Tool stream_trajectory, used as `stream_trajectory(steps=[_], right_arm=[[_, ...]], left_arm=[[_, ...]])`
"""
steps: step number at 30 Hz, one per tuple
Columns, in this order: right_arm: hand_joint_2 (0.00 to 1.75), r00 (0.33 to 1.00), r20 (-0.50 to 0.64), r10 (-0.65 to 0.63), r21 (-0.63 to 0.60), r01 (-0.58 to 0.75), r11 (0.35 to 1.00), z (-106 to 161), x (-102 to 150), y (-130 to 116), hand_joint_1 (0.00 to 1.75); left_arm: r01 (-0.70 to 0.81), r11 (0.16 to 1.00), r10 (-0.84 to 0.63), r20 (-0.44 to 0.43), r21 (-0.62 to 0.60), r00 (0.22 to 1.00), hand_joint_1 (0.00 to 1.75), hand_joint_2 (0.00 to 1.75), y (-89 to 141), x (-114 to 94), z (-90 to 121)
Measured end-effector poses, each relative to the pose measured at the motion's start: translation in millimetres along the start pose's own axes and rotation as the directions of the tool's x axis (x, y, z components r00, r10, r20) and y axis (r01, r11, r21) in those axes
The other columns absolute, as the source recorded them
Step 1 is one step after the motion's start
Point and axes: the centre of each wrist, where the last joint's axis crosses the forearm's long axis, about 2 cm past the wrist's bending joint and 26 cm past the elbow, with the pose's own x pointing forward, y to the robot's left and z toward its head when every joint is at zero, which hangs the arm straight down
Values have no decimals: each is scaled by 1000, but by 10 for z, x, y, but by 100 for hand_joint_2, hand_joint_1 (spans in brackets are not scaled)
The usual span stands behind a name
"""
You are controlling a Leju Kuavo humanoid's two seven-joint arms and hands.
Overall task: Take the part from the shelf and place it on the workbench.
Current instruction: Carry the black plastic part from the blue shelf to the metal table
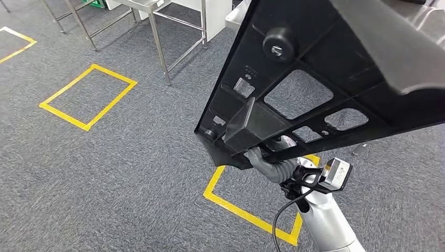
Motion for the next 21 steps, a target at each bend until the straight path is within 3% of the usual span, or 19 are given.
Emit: stream_trajectory(steps=[21], right_arm=[[175, 1000, 17, -18, 23, 18, 1000, -114, -12, -11, 175]], left_arm=[[-8, 1000, 8, -23, 9, 1000, 0, 175, -31, -30, 12]])
